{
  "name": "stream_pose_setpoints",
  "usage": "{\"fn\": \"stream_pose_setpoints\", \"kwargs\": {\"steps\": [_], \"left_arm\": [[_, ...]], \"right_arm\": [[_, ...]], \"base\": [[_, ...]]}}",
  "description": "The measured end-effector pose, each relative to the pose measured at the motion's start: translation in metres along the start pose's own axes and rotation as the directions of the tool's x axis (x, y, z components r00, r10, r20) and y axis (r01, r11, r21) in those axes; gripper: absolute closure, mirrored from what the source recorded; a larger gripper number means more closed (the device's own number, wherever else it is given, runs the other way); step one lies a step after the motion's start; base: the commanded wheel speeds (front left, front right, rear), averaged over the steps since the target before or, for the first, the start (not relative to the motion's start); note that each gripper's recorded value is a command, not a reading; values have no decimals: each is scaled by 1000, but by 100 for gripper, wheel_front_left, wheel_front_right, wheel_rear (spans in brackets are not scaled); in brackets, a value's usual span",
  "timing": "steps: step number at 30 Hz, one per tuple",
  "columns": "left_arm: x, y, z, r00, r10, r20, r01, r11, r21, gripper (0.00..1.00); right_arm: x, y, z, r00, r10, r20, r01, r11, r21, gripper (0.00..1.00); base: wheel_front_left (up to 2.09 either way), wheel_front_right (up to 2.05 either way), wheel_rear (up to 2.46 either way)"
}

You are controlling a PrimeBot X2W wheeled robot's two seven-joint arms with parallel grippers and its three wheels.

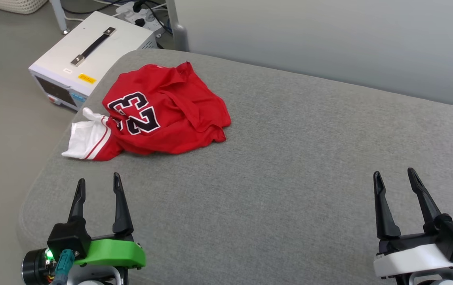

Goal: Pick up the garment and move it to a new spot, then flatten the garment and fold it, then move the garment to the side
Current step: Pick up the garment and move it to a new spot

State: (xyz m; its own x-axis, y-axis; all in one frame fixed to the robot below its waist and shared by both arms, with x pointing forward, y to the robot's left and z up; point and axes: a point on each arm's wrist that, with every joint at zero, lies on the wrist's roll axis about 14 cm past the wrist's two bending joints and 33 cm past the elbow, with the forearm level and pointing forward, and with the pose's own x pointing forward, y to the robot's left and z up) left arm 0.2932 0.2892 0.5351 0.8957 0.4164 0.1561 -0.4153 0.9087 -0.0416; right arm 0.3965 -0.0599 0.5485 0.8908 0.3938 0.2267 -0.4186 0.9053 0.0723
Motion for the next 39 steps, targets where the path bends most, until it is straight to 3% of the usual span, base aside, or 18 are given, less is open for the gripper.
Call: {"fn": "stream_pose_setpoints", "kwargs": {"steps": [11, 23, 29, 39], "left_arm": [[-16, 45, 0, 990, 139, -15, -138, 990, 13, 0], [-18, 56, -4, 986, 165, -30, -165, 986, -1, 0], [22, 57, 22, 991, 121, 63, -121, 993, -13, 0], [128, 41, 88, 967, -42, 251, 20, 996, 90, 0]], "right_arm": [[19, 32, -14, 994, 105, -20, -105, 994, 27, 0], [23, 43, -19, 990, 137, -26, -136, 990, 39, 0], [25, 34, -18, 993, 116, -21, -116, 993, 14, 0], [40, 7, -25, 997, 73, -9, -73, 997, -19, 0]], "base": [[0, 0, 0], [0, 0, 0], [0, 0, 0], [0, 0, 0]]}}
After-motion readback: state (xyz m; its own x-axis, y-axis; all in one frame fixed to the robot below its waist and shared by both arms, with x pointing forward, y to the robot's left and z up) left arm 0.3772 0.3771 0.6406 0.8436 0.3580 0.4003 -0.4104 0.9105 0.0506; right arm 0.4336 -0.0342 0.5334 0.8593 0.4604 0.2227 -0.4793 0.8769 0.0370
